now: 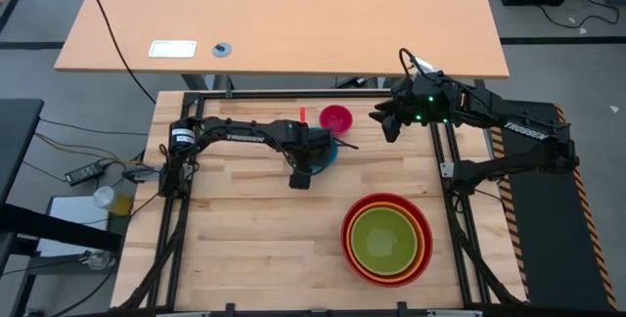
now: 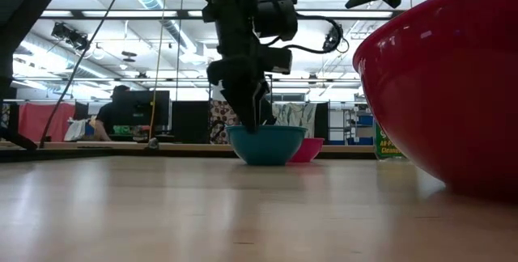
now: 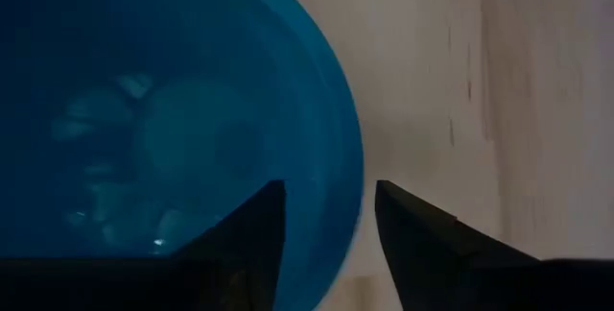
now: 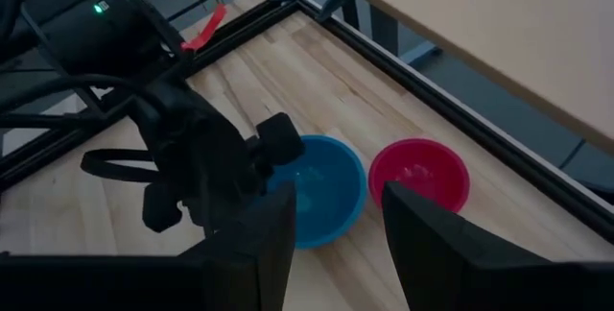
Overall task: Nest bowls inside each other
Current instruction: Stack the blue bowl on top of the green bowl
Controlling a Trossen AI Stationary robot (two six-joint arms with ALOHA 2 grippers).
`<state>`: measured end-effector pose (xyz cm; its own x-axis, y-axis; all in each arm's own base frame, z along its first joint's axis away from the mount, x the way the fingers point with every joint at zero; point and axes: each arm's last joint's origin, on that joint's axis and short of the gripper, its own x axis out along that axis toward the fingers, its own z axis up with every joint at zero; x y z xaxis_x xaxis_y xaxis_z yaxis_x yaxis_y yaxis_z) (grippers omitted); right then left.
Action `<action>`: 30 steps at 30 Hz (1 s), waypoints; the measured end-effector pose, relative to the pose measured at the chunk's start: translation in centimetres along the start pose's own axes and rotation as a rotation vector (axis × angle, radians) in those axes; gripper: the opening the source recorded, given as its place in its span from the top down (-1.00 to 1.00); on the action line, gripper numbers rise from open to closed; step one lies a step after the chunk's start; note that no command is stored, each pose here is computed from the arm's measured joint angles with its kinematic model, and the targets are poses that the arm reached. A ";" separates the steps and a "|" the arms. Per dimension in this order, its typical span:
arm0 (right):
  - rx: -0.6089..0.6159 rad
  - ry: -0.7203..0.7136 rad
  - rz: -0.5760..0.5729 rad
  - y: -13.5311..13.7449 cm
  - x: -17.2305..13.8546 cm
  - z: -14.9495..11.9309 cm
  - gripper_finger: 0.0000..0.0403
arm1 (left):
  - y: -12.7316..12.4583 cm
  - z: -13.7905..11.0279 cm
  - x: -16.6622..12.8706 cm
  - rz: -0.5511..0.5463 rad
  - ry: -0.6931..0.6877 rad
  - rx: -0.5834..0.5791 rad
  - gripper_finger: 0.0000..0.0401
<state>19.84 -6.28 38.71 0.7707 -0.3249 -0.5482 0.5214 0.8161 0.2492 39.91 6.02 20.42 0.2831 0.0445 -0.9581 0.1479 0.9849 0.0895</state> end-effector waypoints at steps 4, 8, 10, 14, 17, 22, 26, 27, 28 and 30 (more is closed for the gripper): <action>0.000 0.000 0.000 0.0 0.0 0.0 0.18 | -0.1 0.0 0.0 0.014 0.004 0.001 0.55; -0.005 -0.009 0.004 0.0 0.0 0.1 0.18 | -0.1 -0.2 -1.1 0.024 0.004 -0.069 0.92; -0.017 -0.022 0.008 0.1 0.0 0.2 0.18 | -0.3 0.0 -2.2 0.033 -0.032 -0.082 0.93; -0.041 -0.029 0.009 0.1 0.0 0.3 0.18 | -1.2 0.1 -6.2 -0.042 -0.175 -0.053 0.96; -0.051 -0.029 0.006 0.0 0.0 0.3 0.18 | -2.1 0.4 -9.8 -0.131 -0.342 -0.080 0.98; -0.089 -0.032 -0.009 -0.3 0.0 0.4 0.18 | -4.0 1.7 -14.2 -0.140 -0.621 -0.121 0.99; -0.118 -0.038 -0.033 -0.9 0.1 0.6 0.18 | -6.6 3.8 -15.7 -0.131 -0.842 -0.100 0.99; -0.121 -0.039 -0.039 -1.0 0.1 0.7 0.18 | -7.3 4.4 -15.6 -0.127 -0.878 -0.098 0.99; -0.121 -0.041 -0.046 -1.2 0.1 0.7 0.18 | -8.0 5.1 -15.3 -0.128 -0.912 -0.099 0.99; -0.112 -0.040 -0.051 -1.5 0.1 0.8 0.18 | -9.4 6.3 -14.3 -0.122 -0.969 -0.099 0.99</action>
<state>19.41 -7.91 38.95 0.7598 -0.3842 -0.5246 0.5174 0.8458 0.1300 40.45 -4.91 35.02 0.9328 -0.1717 -0.3169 0.1606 0.9851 -0.0611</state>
